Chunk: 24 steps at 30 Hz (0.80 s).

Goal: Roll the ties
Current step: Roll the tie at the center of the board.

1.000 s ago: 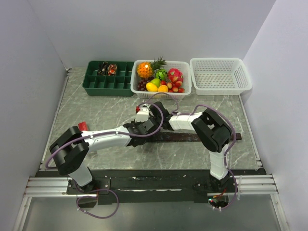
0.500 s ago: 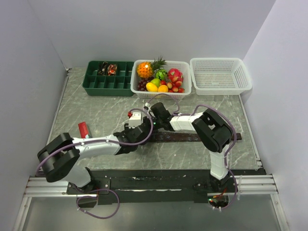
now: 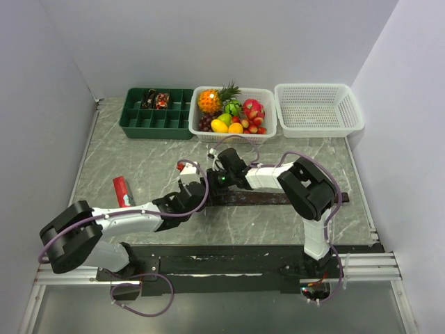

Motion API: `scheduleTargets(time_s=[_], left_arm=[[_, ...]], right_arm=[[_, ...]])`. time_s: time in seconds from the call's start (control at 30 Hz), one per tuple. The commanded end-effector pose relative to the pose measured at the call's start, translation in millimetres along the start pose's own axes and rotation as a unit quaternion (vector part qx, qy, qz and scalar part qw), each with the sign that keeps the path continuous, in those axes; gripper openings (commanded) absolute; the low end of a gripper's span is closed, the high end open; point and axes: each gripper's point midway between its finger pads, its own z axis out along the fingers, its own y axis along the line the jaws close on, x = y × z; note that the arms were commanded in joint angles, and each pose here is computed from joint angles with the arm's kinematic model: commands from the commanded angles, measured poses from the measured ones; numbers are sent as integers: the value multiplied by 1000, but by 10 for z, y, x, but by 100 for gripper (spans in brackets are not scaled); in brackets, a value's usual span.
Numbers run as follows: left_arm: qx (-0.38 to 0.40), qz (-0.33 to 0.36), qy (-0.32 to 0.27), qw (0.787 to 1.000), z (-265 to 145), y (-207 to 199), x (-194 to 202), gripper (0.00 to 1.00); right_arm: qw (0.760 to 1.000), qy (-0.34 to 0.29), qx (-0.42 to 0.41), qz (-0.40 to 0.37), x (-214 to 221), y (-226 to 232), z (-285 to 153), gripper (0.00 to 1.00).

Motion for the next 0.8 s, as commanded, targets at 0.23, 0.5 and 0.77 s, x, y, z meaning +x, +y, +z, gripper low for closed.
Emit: scheduleTargets(time_s=[0.23,0.5,0.77], left_arm=[[127,-105,-12,986,-65,-271,-106,40],[134,-131,-25,982,-81,-155,-156,35],[148,-173,-49,972,-133,-77,-261,44]], right_arm=[[1000,-9,12,-7,-12,2,4,13],[1000,-18,9,-10,-99,99,-78,13],[1000,-20,-1,-12,-183,225,-130,13]])
